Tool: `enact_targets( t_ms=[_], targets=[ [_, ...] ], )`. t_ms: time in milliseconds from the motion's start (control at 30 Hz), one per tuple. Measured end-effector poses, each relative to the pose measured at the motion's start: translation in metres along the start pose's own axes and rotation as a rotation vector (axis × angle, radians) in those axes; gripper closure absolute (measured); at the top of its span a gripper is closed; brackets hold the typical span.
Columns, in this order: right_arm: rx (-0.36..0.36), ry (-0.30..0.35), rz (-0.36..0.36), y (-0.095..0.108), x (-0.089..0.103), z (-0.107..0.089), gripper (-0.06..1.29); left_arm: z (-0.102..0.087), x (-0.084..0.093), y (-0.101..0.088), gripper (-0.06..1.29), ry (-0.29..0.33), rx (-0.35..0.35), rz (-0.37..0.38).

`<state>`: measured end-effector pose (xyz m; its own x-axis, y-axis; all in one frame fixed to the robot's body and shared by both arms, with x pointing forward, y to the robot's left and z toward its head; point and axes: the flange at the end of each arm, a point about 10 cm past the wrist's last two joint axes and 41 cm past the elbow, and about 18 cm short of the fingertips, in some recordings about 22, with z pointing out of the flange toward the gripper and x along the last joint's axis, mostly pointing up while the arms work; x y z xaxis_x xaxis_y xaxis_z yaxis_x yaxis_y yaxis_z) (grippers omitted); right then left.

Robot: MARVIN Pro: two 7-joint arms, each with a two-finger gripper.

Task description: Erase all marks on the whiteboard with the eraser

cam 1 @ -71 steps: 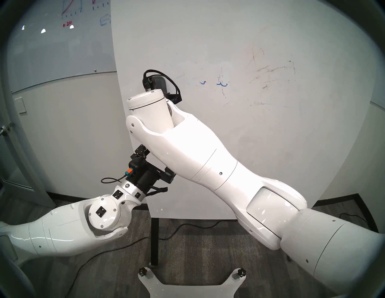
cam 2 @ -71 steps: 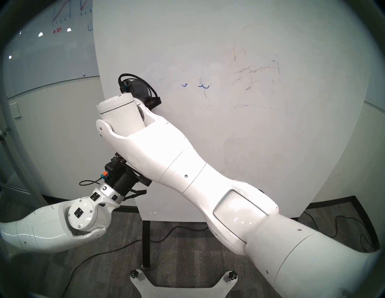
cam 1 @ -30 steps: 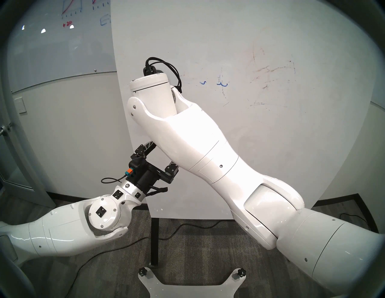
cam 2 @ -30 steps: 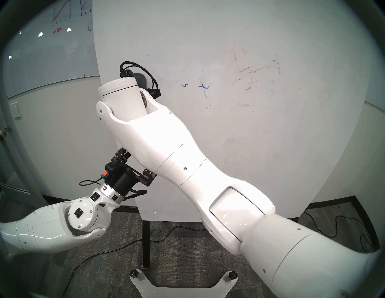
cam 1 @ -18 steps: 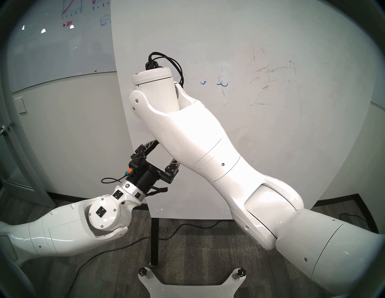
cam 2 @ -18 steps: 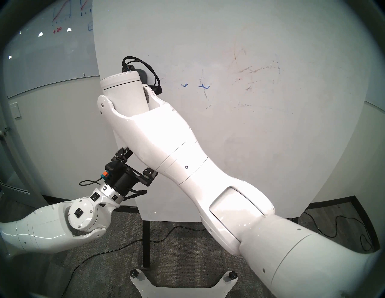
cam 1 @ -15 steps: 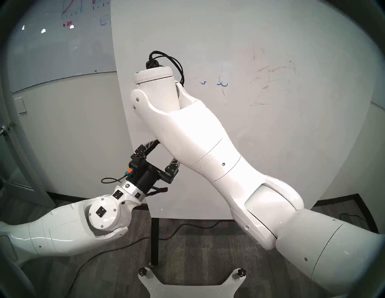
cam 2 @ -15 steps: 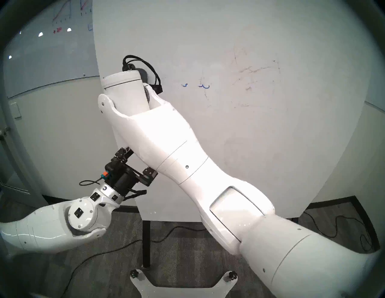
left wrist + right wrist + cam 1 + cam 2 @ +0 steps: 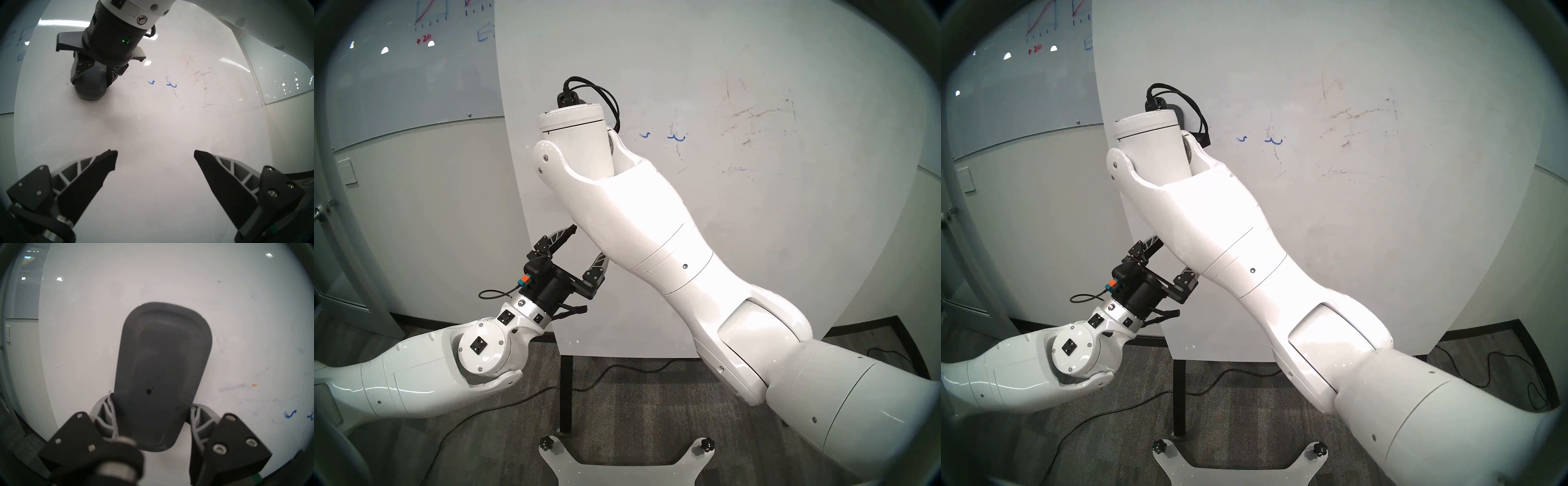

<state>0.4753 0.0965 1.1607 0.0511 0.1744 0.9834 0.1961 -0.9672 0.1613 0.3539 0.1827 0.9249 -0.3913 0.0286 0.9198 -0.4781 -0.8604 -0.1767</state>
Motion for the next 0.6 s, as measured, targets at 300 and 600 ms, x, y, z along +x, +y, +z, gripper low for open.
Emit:
enact_targets(
  t_ms=[300, 600],
  targets=[
    [-0.010, 0.029, 0.017, 0.012, -0.001, -0.004, 0.70, 0.000, 0.000, 0.000, 0.00, 0.000, 0.000, 0.000],
    [-0.027, 0.059, 0.030, 0.024, -0.002, -0.007, 0.70, 0.000, 0.000, 0.000, 0.00, 0.000, 0.000, 0.000]
  ],
)
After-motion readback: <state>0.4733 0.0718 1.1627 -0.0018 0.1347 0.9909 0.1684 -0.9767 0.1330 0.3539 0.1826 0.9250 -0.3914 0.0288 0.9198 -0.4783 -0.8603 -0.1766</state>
